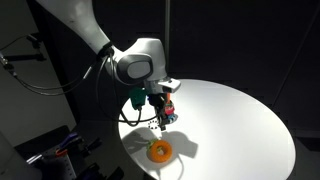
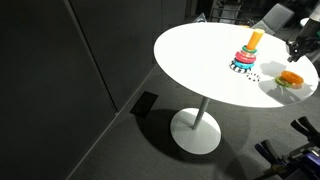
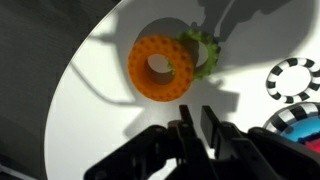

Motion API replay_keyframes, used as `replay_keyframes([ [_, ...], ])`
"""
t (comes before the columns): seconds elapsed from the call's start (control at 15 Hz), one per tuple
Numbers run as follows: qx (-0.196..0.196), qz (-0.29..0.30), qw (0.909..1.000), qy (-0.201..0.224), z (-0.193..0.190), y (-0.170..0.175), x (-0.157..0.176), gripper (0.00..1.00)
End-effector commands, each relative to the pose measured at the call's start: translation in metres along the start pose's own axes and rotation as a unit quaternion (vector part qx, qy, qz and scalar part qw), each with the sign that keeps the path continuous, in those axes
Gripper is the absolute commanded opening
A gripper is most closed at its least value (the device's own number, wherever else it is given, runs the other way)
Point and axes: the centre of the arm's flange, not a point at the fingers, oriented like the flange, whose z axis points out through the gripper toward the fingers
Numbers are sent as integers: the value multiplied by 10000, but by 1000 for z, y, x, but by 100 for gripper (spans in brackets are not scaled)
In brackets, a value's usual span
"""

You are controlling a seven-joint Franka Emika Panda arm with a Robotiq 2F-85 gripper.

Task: Remove the green circle then put the orange circle on the orange object

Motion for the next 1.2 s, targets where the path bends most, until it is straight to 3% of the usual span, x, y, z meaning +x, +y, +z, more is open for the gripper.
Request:
replay_keyframes([
  [0.0,-105,-14,9999,-25,-7,2,-3,51],
  [0.4,-155,58,9997,-174,19,12,-8,98],
  [1.13,-214,71,9988,-431,61,14,-18,100],
])
